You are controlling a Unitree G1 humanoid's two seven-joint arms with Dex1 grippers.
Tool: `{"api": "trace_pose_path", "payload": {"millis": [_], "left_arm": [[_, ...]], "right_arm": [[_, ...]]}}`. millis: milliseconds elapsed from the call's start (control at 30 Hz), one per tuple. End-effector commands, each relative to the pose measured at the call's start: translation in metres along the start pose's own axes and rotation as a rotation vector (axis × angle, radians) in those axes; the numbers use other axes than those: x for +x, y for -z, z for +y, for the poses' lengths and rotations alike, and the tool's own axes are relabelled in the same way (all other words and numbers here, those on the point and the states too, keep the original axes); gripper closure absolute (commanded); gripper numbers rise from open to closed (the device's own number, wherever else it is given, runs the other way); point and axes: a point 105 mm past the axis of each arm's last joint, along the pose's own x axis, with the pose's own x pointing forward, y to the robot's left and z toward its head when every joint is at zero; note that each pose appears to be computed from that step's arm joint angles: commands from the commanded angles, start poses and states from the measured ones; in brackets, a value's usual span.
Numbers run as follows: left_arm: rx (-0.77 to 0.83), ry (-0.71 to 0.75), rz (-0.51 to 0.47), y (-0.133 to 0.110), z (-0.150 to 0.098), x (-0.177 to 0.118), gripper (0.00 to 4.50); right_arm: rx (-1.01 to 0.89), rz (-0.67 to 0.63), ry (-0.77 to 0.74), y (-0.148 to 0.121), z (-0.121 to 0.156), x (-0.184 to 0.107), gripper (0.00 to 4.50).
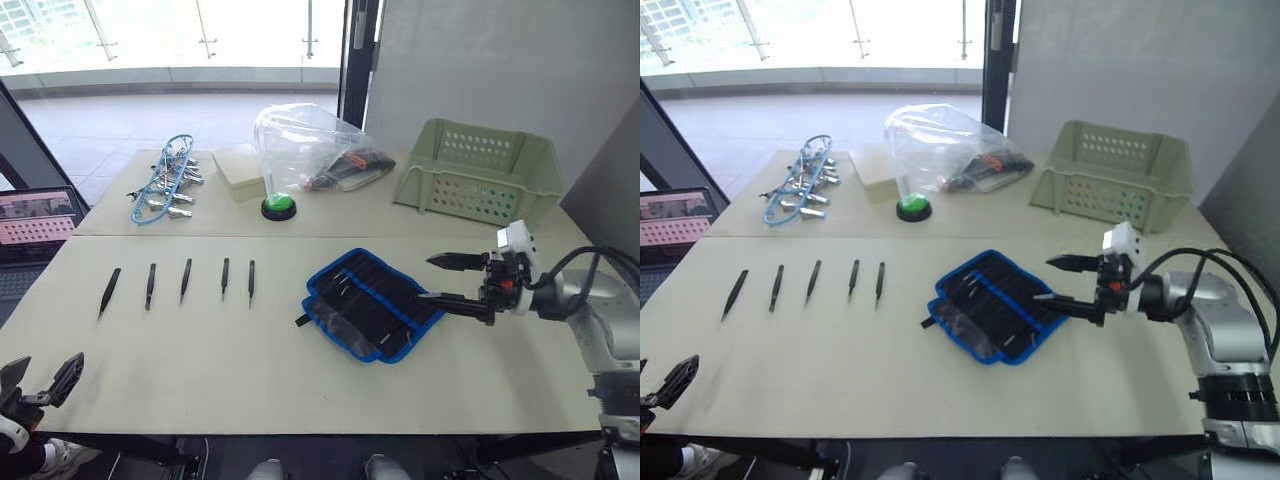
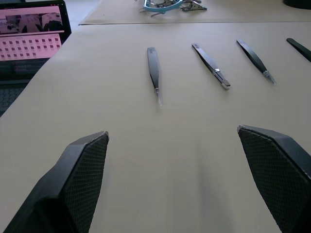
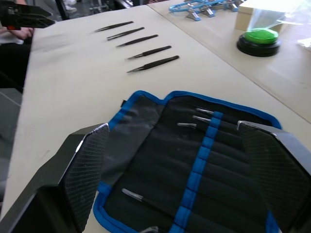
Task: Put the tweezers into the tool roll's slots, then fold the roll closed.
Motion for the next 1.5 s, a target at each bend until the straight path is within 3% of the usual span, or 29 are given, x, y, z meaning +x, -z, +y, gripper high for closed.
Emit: {"api": "trace_pose_path", "payload": {"millis": [33,167,400,733,833,1200,1500], "left_arm": [[-0.018,0.006,-0.004,-0.004,0.003,0.009,0.0],[-0.006,0.01,0.039,0.0,0.001,0.029,0.0],[-0.041,-0.061,0.12,0.012,0.004,0.068,0.0],[-0.031,-0.103,0.124,0.005,0.009,0.116,0.0],[0.009,-0.084,0.134,0.006,0.005,0.122,0.75],[0.084,-0.042,0.052,-0.005,-0.007,0.13,4.45],[0.045,-0.097,-0.018,-0.022,0.012,0.115,4.48]], "right_arm": [[-0.06,-0.049,0.061,-0.017,0.0,-0.017,0.03],[-0.046,-0.049,0.112,-0.014,0.0,-0.027,0.03],[-0.03,-0.076,0.138,-0.015,0.007,-0.019,0.03],[-0.037,-0.106,0.146,-0.019,0.012,-0.01,0.03],[-0.04,-0.105,0.148,-0.019,0.011,-0.01,0.0],[-0.05,-0.119,0.156,-0.023,0.01,-0.014,0.0],[-0.058,-0.098,0.159,-0.018,0.007,-0.013,0.0]]}}
